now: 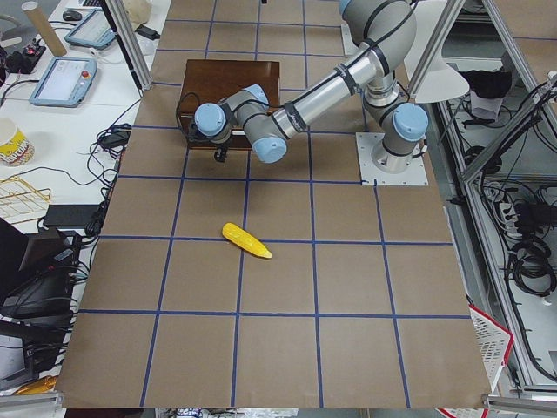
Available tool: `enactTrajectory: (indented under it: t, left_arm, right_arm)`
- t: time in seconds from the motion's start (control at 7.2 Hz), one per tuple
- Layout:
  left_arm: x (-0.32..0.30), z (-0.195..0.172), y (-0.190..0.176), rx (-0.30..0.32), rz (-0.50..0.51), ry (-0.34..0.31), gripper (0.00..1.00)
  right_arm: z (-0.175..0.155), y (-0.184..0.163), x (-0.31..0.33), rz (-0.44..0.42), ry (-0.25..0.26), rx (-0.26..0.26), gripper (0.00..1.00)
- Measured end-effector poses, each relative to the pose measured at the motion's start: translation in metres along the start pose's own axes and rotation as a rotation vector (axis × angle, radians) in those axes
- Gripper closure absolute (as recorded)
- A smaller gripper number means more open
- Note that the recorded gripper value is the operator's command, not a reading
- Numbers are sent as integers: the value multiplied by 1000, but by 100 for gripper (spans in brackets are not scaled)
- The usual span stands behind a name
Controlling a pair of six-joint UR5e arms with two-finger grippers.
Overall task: Open drawer and put corn inside
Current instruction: 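Grasp the white handle with the left gripper and pull the drawer open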
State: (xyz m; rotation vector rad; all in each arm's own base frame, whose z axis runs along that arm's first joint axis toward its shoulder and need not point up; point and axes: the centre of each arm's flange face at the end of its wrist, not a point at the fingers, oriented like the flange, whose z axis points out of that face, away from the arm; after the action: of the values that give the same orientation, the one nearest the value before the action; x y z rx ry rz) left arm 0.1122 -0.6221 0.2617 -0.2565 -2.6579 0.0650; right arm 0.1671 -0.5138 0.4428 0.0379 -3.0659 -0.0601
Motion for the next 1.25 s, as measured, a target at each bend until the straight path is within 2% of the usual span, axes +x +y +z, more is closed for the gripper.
enactTrajectory:
  t: [1.25]
  left_arm:
    - [-39, -28, 13, 38, 3, -39, 0]
  right_arm:
    - [0, 0, 0, 0, 0, 0, 0]
